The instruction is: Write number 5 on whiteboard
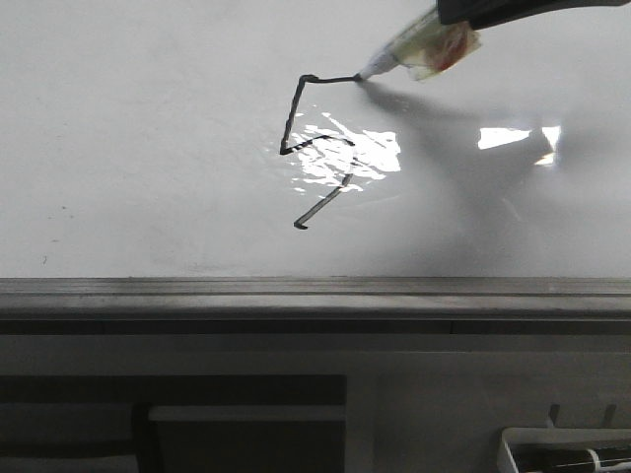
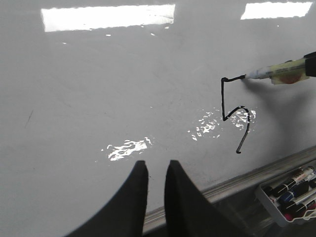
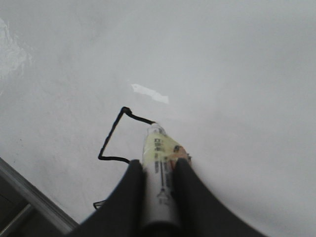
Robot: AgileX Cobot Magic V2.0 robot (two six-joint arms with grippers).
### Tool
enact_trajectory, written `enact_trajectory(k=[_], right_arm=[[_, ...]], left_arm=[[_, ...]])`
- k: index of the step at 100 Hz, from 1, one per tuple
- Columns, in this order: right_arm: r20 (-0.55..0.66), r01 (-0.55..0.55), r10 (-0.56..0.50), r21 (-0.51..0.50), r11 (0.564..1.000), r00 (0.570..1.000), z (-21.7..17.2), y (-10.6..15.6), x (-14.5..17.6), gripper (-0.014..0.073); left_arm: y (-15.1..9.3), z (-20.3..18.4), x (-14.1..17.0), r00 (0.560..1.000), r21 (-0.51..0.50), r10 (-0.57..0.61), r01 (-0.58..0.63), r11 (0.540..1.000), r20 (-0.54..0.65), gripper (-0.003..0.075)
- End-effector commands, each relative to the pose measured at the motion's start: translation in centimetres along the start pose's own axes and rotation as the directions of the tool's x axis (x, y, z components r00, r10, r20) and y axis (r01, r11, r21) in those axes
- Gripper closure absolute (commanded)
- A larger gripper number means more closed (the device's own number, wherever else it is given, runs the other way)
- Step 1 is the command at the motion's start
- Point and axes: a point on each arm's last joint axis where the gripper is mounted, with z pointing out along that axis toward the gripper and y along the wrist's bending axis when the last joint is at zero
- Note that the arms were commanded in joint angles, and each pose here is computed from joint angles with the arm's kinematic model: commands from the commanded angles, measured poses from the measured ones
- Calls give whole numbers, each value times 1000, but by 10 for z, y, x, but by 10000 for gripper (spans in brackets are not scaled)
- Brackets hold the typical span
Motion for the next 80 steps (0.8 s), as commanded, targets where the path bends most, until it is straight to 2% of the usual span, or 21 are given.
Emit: enact_trajectory(k=[1,39,53,68,75,80], right_arm=[[63,7,-10,52,999,998,-9,-10,-12,634],[75,7,-11,44,999,997,-22,-10,-18,635],[115,51,-45,-47,998,992,-50,9,-33,635],[131,174,-155,-151,973,979,-72,30,-33,635],[79,231,-219,-224,947,973,-73,39,-26,636],[30,285,-289,-292,913,957,-75,47,-18,636]], left_arm=[[0,-3,-14,995,-8,-25,26,1000,92,660],[0,-3,-14,995,-7,-27,27,1000,92,660],[-2,-3,-15,992,19,-76,75,997,98,660],[-4,-3,-15,989,46,-115,111,993,97,646],[-7,-3,-14,994,74,-75,69,995,85,600],[-11,-4,-14,996,108,-19,10,994,81,532]])
